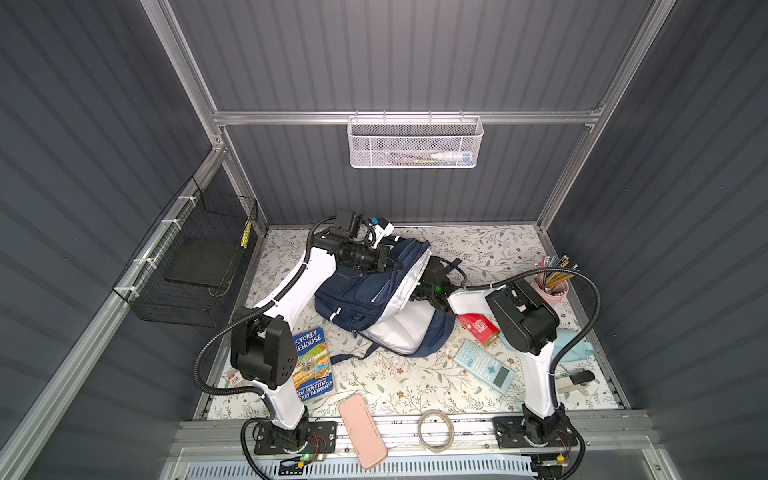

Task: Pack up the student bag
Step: 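Release the paperback inside the backpack and withdraw the right gripper, then release the backpack with the left gripper and reach both grippers toward the 91-Storey paperback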

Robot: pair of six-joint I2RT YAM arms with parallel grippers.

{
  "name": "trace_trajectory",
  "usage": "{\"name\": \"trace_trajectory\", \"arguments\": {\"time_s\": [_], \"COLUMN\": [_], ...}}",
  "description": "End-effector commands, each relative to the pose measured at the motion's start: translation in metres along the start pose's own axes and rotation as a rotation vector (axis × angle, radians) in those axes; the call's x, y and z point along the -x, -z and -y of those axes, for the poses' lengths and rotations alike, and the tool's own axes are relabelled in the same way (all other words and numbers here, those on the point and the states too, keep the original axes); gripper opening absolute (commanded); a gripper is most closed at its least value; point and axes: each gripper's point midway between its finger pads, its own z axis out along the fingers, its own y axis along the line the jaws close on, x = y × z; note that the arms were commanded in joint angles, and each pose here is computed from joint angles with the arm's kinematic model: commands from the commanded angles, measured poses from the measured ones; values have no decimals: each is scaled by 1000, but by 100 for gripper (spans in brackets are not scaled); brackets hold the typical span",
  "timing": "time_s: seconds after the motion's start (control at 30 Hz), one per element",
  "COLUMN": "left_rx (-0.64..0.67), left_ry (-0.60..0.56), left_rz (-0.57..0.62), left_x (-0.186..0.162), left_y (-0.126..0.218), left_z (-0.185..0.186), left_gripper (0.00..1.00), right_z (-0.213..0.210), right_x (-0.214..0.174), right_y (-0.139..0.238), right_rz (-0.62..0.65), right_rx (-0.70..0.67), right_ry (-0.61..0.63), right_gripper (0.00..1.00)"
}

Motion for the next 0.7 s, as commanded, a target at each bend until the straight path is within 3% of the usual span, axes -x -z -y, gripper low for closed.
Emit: {"name": "trace_trajectory", "arguments": {"time_s": [0.0,0.07,0.13,0.2,0.3,0.53,0.67], "left_rx": [-98,-89,-64,-40,-78,-1,19], "left_ry": [-89,-85,-74,-58,37,58,94], "left_rz": [46,41,46,49,71,81,102], "left_x": [17,14,13,13,16,15,12], "left_y": [12,11,10,9,13,17,15], "left_z": [33,30,23,16,2,-14,-21], "left_gripper": [0,0,0,0,0,0,0], "right_z": [2,7,7,1,5,22,23], "right_x": [36,37,34,32,22,-23,-47], "right_y": [0,2,7,17,39,123,173], "right_rz": [193,208,196,183,113,107,145], "right_rx": [-42,-61,-83,-109,-242,-384,-491], "right_ry": [5,11,37,84,108,124,220], "right_gripper": [8,18,35,47,62,71,75]}}
